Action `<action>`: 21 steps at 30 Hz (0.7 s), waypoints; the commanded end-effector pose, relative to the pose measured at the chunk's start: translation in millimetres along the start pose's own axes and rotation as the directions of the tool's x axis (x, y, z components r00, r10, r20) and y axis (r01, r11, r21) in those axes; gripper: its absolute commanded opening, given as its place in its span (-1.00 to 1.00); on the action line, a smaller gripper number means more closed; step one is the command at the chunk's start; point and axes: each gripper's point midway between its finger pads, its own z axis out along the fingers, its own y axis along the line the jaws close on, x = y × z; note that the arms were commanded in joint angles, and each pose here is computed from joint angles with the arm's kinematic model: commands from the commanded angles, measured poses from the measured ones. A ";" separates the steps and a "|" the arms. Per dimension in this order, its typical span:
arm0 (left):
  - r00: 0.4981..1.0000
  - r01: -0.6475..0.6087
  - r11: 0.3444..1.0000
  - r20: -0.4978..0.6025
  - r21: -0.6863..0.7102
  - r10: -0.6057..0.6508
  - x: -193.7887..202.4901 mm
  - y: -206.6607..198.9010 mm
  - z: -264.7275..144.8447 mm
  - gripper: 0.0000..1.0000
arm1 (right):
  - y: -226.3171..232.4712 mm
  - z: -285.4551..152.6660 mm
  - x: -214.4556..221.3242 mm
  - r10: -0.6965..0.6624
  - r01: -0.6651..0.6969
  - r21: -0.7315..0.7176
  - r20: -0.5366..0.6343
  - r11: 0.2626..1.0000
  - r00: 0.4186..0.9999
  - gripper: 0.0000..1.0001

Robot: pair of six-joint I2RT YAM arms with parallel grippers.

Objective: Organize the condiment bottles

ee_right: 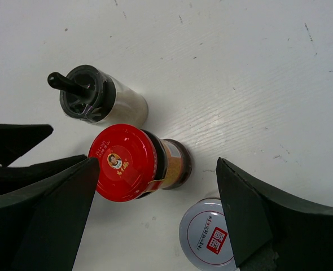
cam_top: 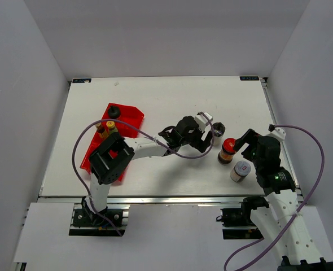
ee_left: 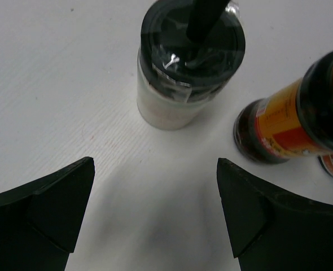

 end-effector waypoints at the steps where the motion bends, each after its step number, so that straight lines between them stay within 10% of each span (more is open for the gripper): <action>1: 0.991 -0.005 1.000 0.133 0.027 0.001 -44.6 -5.8 13.3 0.96 | 9.5 -9.3 -23.2 0.020 -0.018 -0.029 0.063 0.999 0.998 0.78; 21: 0.970 -0.028 0.998 0.244 0.054 0.014 -64.6 -14.2 73.8 0.96 | 9.3 -9.8 -21.2 0.016 -0.014 -0.035 0.061 0.999 0.998 0.78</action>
